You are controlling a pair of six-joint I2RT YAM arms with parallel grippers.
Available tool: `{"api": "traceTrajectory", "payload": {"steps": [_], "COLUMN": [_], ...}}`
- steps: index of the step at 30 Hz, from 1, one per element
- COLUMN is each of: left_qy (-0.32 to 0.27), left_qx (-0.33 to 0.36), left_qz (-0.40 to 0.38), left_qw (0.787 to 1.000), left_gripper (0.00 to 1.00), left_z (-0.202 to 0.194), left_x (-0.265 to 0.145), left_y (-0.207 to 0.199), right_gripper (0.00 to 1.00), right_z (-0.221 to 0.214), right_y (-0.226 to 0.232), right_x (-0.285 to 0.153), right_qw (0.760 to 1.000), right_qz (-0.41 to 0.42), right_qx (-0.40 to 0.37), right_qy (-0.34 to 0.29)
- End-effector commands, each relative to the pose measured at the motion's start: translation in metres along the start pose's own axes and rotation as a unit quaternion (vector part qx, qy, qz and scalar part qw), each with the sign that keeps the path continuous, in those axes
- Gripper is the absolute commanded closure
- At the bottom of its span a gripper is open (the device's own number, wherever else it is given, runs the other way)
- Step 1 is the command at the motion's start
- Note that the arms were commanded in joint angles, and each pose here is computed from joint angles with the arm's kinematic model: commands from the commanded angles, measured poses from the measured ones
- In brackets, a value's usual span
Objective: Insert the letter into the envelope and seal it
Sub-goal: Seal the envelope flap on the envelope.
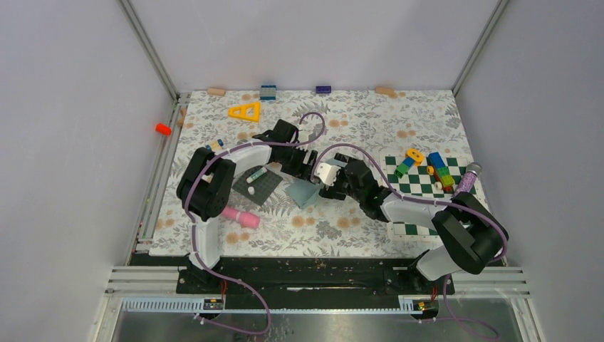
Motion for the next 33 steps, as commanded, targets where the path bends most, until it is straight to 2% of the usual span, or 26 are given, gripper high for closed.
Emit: {"api": "traceTrajectory", "payload": {"steps": [1, 8, 18, 22, 26, 29, 31, 33], "left_qy": [0.019, 0.027, 0.042, 0.038, 0.028, 0.019, 0.015, 0.012], "left_qx": [-0.032, -0.048, -0.075, -0.079, -0.083, -0.092, -0.095, -0.095], "left_qz": [-0.041, -0.058, -0.119, -0.132, -0.134, -0.139, -0.143, -0.148], "left_qw": [0.998, 0.997, 0.989, 0.987, 0.987, 0.986, 0.985, 0.984], "left_gripper": [0.25, 0.25, 0.25, 0.25, 0.25, 0.25, 0.26, 0.26], "left_z": [-0.014, -0.018, -0.024, -0.024, -0.024, -0.022, -0.02, -0.019], "left_x": [0.004, 0.009, 0.016, 0.015, 0.012, 0.01, 0.009, 0.009], "left_y": [-0.006, -0.006, -0.015, -0.018, -0.016, -0.012, -0.01, -0.01], "right_gripper": [0.0, 0.02, 0.08, 0.17, 0.24, 0.33, 0.37, 0.4], "right_z": [0.01, 0.008, 0.015, 0.026, 0.032, 0.028, 0.013, 0.001], "right_y": [-0.01, -0.015, -0.034, -0.035, -0.053, -0.078, -0.091, -0.096], "right_x": [0.003, 0.009, 0.01, 0.008, -0.01, -0.025, -0.031, -0.031], "right_qw": [0.999, 0.999, 0.988, 0.976, 0.934, 0.882, 0.838, 0.801], "right_qz": [0.001, 0.009, 0.041, 0.072, 0.103, 0.104, 0.093, 0.085], "right_qx": [0.045, 0.044, 0.142, 0.193, 0.337, 0.457, 0.533, 0.585], "right_qy": [-0.008, 0.012, 0.051, 0.066, 0.053, 0.058, 0.074, 0.095]}}
Point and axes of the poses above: each gripper's point midway between its finger pads, its own x axis out along the fingers, its own y axis along the line the jaws close on, z = x × y, the point moved 7 cm from there along -x, back along the fingers, and after that the axes turned 4 degrees about x, right-handed, at the moved point
